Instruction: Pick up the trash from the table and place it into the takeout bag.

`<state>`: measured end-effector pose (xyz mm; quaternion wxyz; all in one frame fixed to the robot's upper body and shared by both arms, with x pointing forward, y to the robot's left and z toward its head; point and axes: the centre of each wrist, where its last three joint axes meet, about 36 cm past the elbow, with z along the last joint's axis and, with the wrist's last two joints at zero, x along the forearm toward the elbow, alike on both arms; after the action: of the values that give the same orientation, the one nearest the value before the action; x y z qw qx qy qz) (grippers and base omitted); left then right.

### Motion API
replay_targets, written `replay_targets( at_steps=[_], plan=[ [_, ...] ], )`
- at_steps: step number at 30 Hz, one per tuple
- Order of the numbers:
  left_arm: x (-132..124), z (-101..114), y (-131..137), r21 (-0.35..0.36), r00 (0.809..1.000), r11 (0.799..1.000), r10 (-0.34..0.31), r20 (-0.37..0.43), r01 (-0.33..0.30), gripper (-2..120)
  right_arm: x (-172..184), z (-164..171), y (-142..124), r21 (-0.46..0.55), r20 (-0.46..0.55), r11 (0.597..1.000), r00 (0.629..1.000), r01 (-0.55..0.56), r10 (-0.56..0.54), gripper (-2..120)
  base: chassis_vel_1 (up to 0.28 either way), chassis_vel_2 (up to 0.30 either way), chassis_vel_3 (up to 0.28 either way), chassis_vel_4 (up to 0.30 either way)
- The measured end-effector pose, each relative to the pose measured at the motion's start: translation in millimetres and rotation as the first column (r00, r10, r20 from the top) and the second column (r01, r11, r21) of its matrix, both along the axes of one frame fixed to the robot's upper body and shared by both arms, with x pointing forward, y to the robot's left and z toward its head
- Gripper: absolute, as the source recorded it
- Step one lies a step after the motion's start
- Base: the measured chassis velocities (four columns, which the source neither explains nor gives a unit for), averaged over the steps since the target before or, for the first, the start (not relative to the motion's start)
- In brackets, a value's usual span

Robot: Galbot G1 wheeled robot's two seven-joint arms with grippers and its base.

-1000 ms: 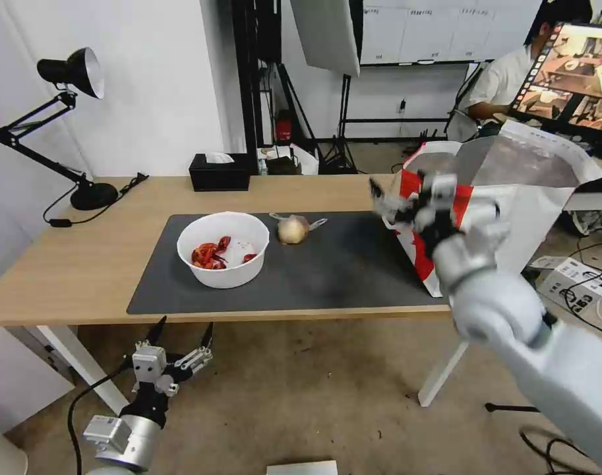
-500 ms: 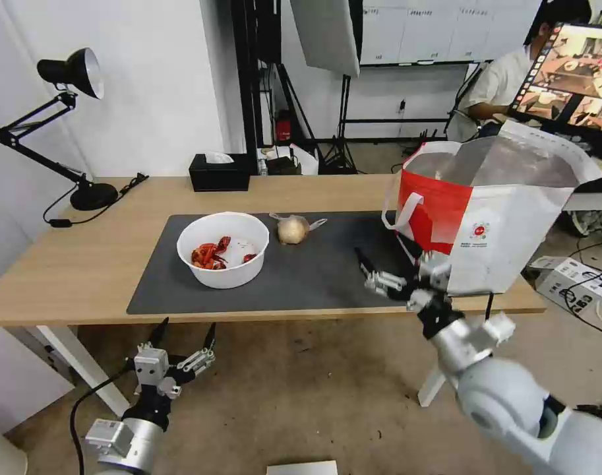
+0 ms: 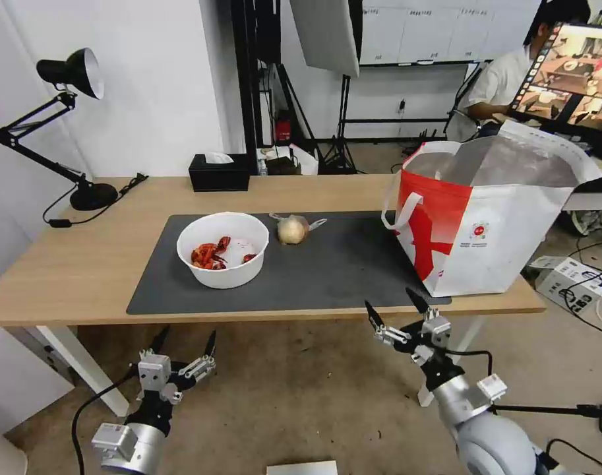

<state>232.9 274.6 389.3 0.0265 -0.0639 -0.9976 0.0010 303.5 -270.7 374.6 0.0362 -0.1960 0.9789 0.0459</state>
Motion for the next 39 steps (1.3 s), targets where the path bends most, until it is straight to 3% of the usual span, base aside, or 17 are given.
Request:
replay_targets(
  at_steps=[18,24,31,39],
  plan=[
    [4,-3,1,-0.004,1.000,1.000,-0.005,-0.002,0.005,100,-2,-10,9,-0.021,-0.030,1.000,0.999,-0.011,0.010,100,0.000,0.000,0.000,0.000],
    [3,-3,1,-0.004,1.000,1.000,-0.006,-0.001,0.006,100,12,5,17,-0.036,-0.018,0.999,0.999,-0.039,0.038,100,0.000,0.000,0.000,0.000],
    [3,-1,0,-0.007,1.000,1.000,-0.008,0.004,0.008,100,58,45,38,-0.038,0.015,0.996,0.996,-0.085,0.086,100,0.000,0.000,0.000,0.000],
    [2,4,4,-0.005,1.000,1.000,-0.003,0.011,0.003,100,140,88,70,-0.039,0.059,0.992,0.990,-0.123,0.125,100,0.000,0.000,0.000,0.000]
  ],
)
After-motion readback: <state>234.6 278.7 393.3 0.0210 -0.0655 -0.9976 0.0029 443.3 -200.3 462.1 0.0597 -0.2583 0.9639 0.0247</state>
